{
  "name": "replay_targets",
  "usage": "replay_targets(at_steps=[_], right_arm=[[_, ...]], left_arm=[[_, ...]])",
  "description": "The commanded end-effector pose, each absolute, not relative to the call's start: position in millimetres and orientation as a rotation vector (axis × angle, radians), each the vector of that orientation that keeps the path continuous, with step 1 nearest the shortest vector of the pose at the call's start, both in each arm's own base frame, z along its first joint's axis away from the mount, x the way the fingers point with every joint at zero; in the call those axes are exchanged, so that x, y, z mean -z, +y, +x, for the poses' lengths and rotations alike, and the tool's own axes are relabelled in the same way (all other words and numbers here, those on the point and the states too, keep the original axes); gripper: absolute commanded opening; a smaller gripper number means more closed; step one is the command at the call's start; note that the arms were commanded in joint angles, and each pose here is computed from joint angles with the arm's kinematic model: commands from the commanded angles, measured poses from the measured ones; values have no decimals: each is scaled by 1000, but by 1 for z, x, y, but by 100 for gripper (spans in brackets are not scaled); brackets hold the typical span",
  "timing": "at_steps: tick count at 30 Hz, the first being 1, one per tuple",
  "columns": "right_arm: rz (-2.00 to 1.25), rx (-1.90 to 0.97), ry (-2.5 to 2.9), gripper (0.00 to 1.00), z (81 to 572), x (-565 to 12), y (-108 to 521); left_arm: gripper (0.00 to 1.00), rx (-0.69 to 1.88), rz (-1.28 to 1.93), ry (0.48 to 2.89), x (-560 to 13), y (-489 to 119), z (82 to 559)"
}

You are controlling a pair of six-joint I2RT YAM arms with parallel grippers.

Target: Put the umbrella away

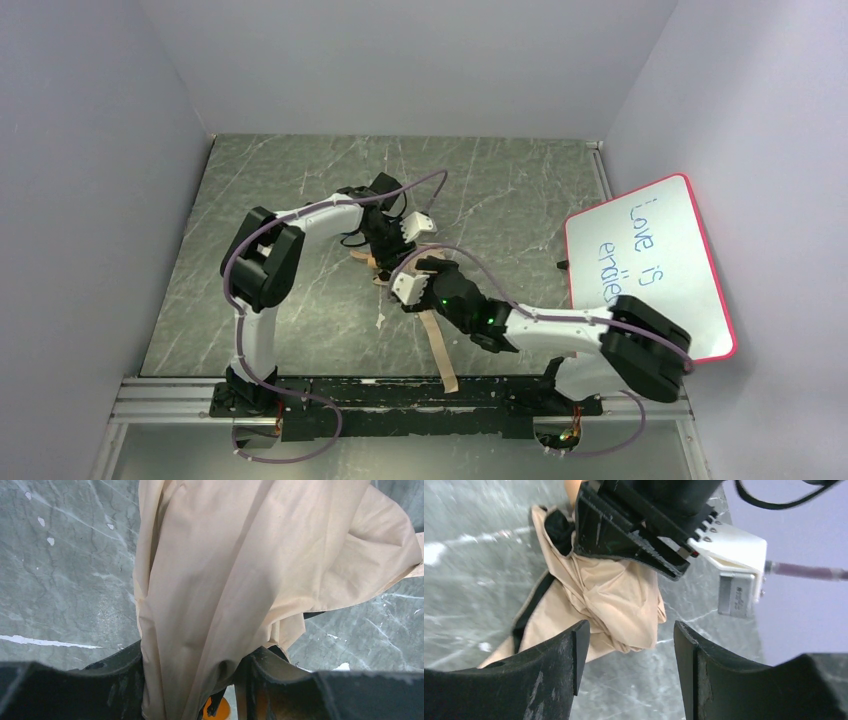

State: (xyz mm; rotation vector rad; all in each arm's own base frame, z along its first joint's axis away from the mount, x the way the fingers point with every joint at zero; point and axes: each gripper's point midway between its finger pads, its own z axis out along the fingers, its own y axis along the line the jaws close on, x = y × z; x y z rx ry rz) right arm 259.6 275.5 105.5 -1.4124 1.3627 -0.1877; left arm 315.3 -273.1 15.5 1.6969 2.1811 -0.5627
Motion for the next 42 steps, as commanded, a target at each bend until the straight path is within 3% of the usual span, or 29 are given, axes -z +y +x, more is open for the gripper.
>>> replay_targets(at_steps=[1,10,17,28,42], right_arm=[[-1128,-114,1574,65,235,-124,277],[-557,-457,1913,64,207,-145,257],[-381,-332,2192,68,195,-119,229],[-263,-364,2384,68,172,-81,226],[-376,-296,2491,64,152,-37,252]], left_arm=[[5,475,1745,2340,22,-251,304],[5,366,1714,2362,25,-244,314],[5,349,1685,2367,23,-247,319],[5,277,1716,2355,26,-244,316],[5,266,1720,2336,24,-246,315]])
